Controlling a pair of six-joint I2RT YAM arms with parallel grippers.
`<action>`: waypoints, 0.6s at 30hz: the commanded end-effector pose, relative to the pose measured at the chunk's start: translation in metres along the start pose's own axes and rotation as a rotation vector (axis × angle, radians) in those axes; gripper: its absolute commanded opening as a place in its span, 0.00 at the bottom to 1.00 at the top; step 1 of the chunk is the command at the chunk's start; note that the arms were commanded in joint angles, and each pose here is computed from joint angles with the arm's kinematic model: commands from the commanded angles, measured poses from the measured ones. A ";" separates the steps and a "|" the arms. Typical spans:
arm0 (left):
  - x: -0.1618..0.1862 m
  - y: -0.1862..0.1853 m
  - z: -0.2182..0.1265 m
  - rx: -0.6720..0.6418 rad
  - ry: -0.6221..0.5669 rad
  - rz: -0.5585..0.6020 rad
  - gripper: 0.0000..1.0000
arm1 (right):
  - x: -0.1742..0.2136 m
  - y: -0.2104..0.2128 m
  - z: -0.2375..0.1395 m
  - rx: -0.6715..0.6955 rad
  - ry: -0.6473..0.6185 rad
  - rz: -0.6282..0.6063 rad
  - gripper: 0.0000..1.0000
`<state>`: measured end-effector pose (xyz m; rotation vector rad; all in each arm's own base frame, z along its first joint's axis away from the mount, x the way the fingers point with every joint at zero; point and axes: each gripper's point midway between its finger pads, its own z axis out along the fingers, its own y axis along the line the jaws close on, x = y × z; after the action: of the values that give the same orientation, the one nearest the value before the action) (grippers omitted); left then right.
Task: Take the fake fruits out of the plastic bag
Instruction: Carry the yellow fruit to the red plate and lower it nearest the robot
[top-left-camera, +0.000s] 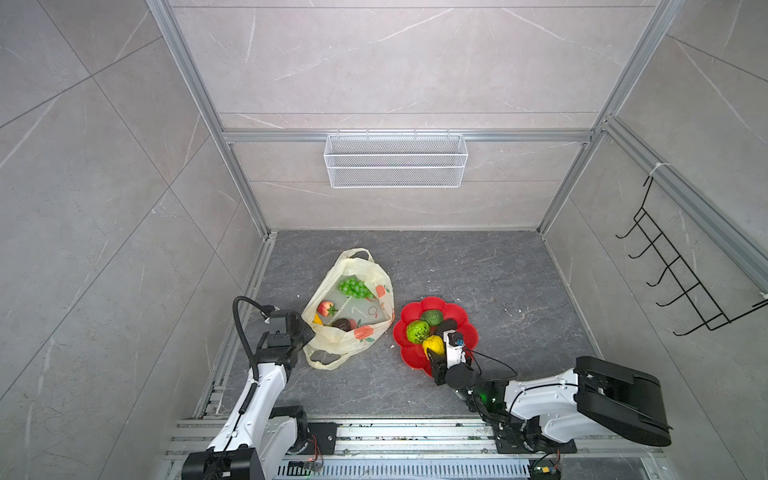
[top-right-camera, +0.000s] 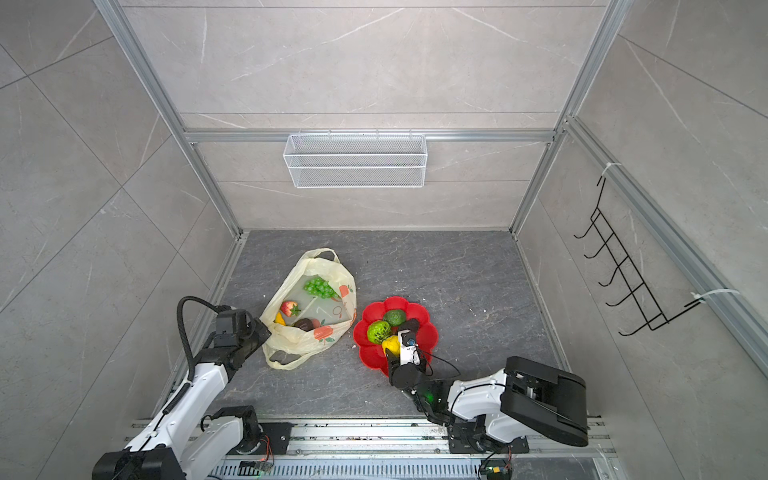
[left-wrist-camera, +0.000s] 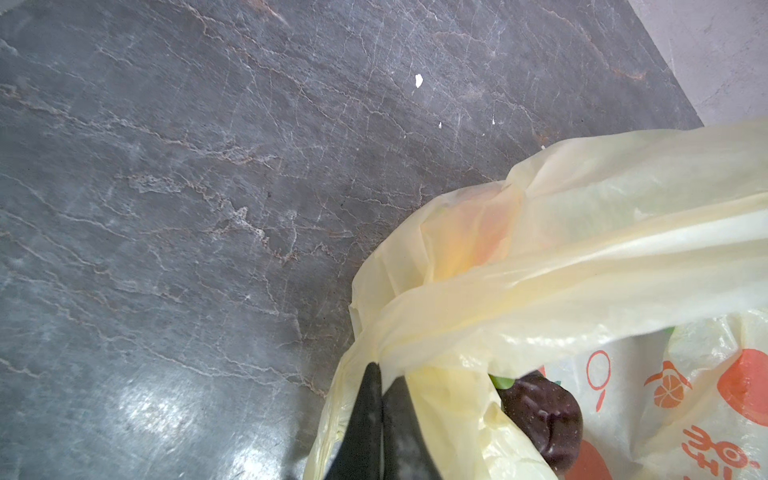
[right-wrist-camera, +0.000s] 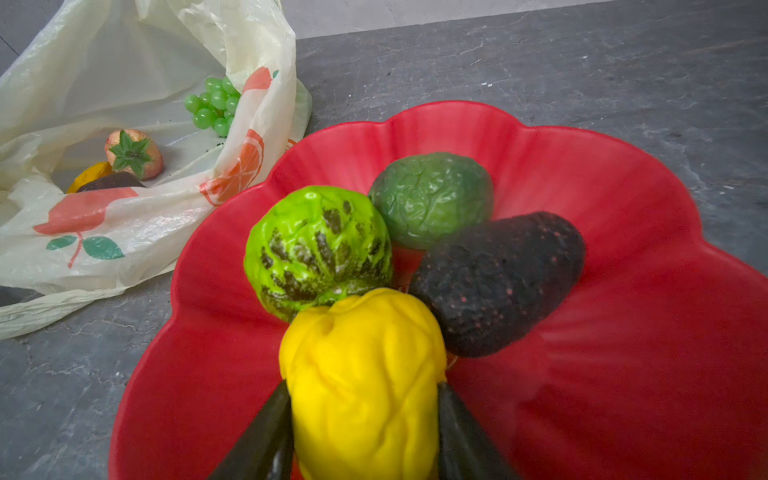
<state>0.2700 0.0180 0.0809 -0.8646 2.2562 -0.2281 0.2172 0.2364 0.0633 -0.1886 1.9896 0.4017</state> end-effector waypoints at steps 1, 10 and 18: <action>-0.004 -0.004 0.000 0.022 -0.013 0.019 0.00 | -0.017 0.005 0.003 0.014 -0.074 0.047 0.52; -0.004 -0.004 0.000 0.023 -0.012 0.020 0.00 | -0.019 0.007 0.006 0.035 -0.062 0.021 0.60; -0.004 -0.004 -0.001 0.023 -0.015 0.023 0.00 | -0.006 -0.003 0.007 0.096 0.013 -0.049 0.66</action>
<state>0.2700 0.0179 0.0808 -0.8646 2.2567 -0.2284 0.2264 0.2426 0.0721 -0.1673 1.9815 0.3462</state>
